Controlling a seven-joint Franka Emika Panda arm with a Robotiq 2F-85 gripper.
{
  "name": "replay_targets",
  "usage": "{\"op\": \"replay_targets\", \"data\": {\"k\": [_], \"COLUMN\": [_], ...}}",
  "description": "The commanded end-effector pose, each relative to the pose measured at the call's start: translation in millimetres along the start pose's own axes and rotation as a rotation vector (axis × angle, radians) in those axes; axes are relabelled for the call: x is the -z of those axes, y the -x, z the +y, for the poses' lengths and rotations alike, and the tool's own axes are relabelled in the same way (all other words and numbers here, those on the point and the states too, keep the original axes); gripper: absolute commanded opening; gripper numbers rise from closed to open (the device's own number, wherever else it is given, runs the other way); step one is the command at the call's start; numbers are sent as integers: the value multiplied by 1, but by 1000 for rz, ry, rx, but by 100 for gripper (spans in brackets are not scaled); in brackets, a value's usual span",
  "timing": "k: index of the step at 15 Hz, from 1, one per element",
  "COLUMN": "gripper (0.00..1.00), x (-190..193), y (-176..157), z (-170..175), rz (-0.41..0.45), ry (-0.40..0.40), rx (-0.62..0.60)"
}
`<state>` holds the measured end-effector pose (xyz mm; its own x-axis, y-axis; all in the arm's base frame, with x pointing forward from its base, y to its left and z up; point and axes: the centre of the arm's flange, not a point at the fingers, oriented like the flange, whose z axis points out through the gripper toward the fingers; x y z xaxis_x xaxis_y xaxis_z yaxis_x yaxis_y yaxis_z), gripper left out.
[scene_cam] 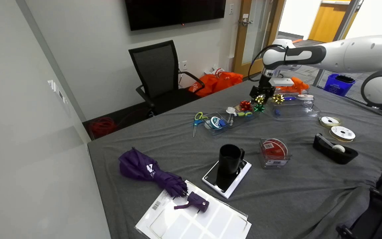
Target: Move the green and yellow ribbons to the left tray
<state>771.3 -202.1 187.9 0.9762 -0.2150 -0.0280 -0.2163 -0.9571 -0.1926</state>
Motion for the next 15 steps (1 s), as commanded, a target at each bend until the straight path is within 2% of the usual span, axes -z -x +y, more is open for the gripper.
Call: {"op": "replay_targets", "data": {"k": [1,6,9,15], "gripper": [100,100,100,100], "x": [13,25,50,98], "y": [12,22,35,33], "z": [3,7,13,52], "rz": [-10,-39,-53,29], "ry": [-28,-16,-13,41], "rx": [26,61,103,91]}}
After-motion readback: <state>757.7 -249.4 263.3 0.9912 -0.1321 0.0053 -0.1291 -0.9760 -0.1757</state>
